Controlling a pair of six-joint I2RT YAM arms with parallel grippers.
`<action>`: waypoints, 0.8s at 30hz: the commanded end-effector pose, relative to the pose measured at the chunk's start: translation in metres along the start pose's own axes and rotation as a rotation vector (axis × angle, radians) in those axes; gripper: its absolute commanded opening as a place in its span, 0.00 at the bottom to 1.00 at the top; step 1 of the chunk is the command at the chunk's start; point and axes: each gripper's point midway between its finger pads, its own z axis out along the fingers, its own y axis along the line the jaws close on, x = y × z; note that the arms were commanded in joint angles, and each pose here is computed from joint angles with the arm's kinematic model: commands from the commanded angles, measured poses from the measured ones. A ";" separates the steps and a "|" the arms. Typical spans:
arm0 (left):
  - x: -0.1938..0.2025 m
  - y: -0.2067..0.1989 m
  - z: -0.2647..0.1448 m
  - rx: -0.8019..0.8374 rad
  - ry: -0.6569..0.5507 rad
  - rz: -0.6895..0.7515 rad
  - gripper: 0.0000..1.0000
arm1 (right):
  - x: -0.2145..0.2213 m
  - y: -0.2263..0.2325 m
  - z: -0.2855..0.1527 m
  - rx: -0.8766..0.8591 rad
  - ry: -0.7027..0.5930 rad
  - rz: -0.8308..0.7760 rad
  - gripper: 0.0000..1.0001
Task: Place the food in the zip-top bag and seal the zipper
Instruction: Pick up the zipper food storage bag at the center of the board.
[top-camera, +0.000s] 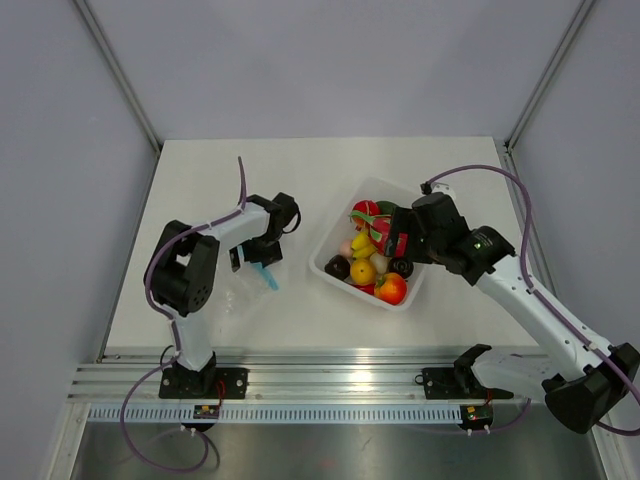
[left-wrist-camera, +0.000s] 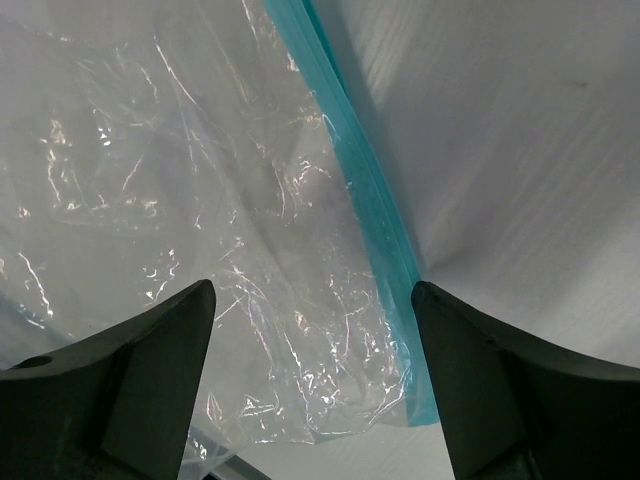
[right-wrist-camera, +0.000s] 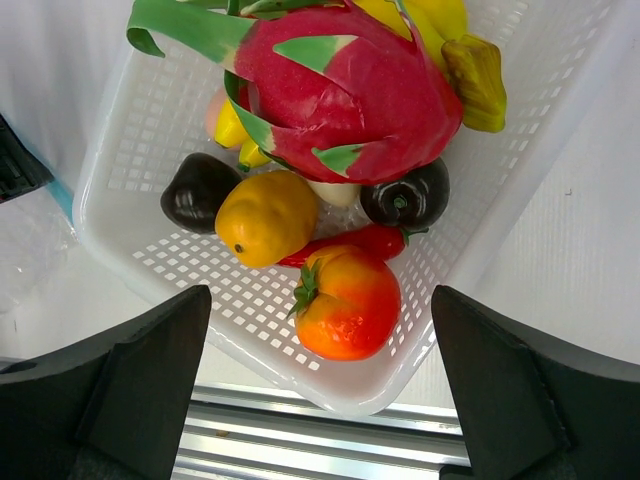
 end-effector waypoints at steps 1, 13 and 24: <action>-0.016 -0.009 -0.022 0.092 -0.100 -0.053 0.85 | -0.003 0.002 -0.009 -0.021 -0.022 0.022 1.00; -0.001 -0.029 -0.021 0.125 -0.109 0.001 0.91 | 0.005 -0.001 -0.005 -0.018 -0.007 0.037 1.00; -0.017 -0.033 -0.046 0.122 -0.199 0.000 0.91 | 0.012 -0.004 -0.005 -0.014 0.010 0.035 1.00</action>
